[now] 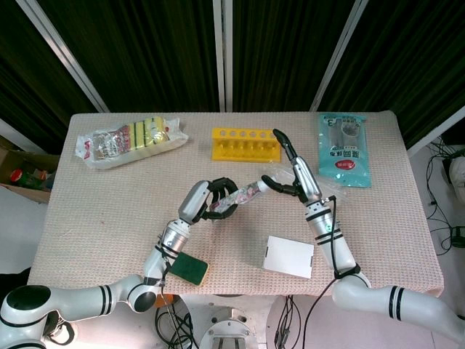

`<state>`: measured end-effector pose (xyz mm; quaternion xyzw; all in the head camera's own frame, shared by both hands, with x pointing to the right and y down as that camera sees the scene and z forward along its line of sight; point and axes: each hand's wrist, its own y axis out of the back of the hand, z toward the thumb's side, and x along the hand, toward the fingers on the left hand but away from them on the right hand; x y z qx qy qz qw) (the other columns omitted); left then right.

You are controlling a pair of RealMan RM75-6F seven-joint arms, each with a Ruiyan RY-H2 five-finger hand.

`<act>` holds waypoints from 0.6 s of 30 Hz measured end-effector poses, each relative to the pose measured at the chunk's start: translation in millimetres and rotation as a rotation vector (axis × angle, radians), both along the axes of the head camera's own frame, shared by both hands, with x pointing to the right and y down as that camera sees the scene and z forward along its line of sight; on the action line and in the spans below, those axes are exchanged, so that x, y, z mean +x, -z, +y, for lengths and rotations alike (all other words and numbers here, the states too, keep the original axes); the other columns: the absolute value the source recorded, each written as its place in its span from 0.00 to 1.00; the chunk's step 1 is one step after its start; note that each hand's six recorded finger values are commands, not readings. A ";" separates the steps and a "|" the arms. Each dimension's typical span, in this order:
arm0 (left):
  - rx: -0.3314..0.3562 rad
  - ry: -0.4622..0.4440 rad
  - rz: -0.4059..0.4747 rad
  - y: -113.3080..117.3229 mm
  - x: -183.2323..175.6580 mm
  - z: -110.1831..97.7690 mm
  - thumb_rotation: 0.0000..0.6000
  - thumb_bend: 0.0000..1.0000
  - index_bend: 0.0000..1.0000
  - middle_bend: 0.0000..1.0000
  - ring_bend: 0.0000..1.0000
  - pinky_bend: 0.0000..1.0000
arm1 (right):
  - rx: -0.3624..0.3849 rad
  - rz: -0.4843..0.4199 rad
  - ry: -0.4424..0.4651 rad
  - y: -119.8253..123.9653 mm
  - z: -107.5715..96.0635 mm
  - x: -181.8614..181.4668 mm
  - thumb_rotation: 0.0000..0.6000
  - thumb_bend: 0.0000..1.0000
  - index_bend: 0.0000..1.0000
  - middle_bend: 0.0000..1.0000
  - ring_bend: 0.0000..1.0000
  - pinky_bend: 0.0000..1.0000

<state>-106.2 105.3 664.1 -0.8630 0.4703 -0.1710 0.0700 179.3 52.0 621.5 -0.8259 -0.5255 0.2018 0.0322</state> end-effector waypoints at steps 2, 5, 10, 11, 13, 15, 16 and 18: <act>0.003 -0.003 -0.004 0.0 0.0 0.1 1.00 0.41 0.84 0.88 0.73 0.78 | -0.010 0.002 0.022 -1.1 1.0 -4.7 0.38 0.00 0.00 0.00 0.00 0.00; 0.008 -0.010 -0.013 -0.3 -0.4 0.1 1.00 0.41 0.84 0.88 0.73 0.78 | -0.023 0.011 0.061 -2.0 3.1 -10.6 0.38 0.00 0.00 0.00 0.00 0.00; 0.011 -0.013 -0.021 -0.8 -1.5 0.2 1.00 0.41 0.84 0.88 0.73 0.78 | -0.042 0.028 0.116 -3.9 6.3 -18.1 0.37 0.00 0.00 0.00 0.00 0.00; 0.011 -0.013 -0.022 -0.8 -1.7 0.1 1.00 0.41 0.84 0.88 0.73 0.78 | -0.047 0.032 0.126 -4.9 7.2 -19.7 0.37 0.00 0.00 0.00 0.00 0.00; 0.013 -0.014 -0.024 -0.7 -2.1 -0.1 1.00 0.41 0.84 0.88 0.73 0.78 | -0.054 0.037 0.139 -6.4 8.5 -22.2 0.37 0.00 0.00 0.00 0.00 0.00; 0.015 -0.013 -0.026 -0.5 -2.4 -0.5 1.00 0.41 0.84 0.88 0.73 0.78 | -0.056 0.037 0.146 -7.1 9.1 -24.7 0.37 0.00 0.00 0.00 0.00 0.00; 0.015 -0.012 -0.026 -0.4 -2.6 -0.7 1.00 0.41 0.84 0.88 0.73 0.78 | -0.055 0.036 0.148 -7.2 9.3 -25.8 0.37 0.00 0.00 0.00 0.00 0.00; 0.016 -0.012 -0.026 -0.1 -2.6 -0.9 1.00 0.41 0.84 0.88 0.73 0.78 | -0.054 0.032 0.152 -7.2 9.7 -28.8 0.37 0.00 0.00 0.00 0.00 0.00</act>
